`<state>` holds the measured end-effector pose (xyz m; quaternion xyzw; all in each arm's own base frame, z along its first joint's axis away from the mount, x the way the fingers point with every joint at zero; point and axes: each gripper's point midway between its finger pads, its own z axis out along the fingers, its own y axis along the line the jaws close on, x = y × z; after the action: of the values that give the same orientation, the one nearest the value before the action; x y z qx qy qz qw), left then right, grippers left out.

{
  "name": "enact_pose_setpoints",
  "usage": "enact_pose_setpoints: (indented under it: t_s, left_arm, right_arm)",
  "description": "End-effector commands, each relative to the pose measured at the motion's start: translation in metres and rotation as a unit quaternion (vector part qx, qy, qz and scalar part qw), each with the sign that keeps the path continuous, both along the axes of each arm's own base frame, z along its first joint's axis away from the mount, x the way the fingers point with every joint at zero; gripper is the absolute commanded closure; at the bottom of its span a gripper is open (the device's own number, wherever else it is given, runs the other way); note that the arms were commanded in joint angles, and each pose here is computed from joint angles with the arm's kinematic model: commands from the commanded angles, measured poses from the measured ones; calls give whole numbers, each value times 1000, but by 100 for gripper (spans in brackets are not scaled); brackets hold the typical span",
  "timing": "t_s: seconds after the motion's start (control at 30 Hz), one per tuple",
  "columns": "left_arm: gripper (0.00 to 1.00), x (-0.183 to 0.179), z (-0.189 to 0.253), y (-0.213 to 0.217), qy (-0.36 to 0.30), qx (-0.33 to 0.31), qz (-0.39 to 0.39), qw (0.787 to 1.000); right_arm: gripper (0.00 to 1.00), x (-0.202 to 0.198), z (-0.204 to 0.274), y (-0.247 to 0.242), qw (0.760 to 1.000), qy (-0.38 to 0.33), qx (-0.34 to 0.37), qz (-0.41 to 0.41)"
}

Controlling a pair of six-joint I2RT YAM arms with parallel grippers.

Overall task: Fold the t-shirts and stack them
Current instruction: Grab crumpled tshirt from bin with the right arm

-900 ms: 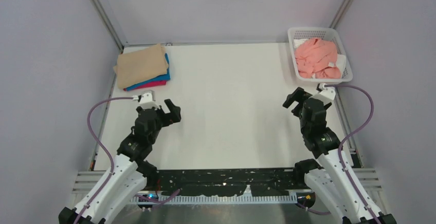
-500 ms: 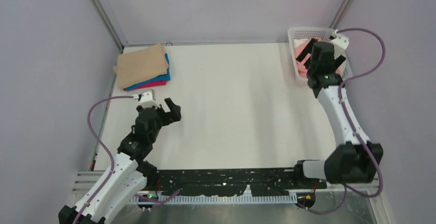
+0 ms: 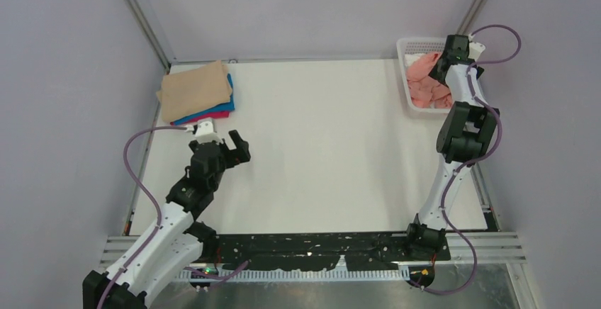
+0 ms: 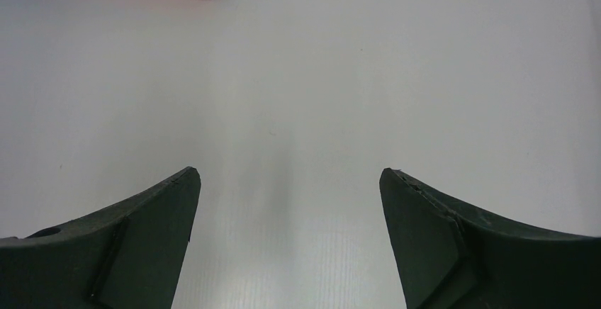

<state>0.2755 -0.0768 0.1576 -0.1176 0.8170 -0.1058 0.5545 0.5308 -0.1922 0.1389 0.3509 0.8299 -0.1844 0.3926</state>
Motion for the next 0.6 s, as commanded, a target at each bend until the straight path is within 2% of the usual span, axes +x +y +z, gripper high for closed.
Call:
enact_pose_setpoints:
  t_s: [0.0,0.23,0.33,0.43,0.57]
  left_arm:
    - [0,13,34,1,-52,-9,13,999]
    - [0,16,43,0,-63,-7,10,998]
    - [0,18,48,3,-63,0,17,998]
    - [0,19,54,4,-68,2,20,997]
    - [0,21,64,5,-76,4,22,997]
  right_arm:
    - [5,-2,21,-15,1000,4,9,-12]
    - [5,-31,2,0,998,19,53,-36]
    - [5,-29,-4,9,997,24,78,-13]
    - [5,-35,-14,15,992,77,97,-1]
    - [2,-32,-16,16,991,83,105,0]
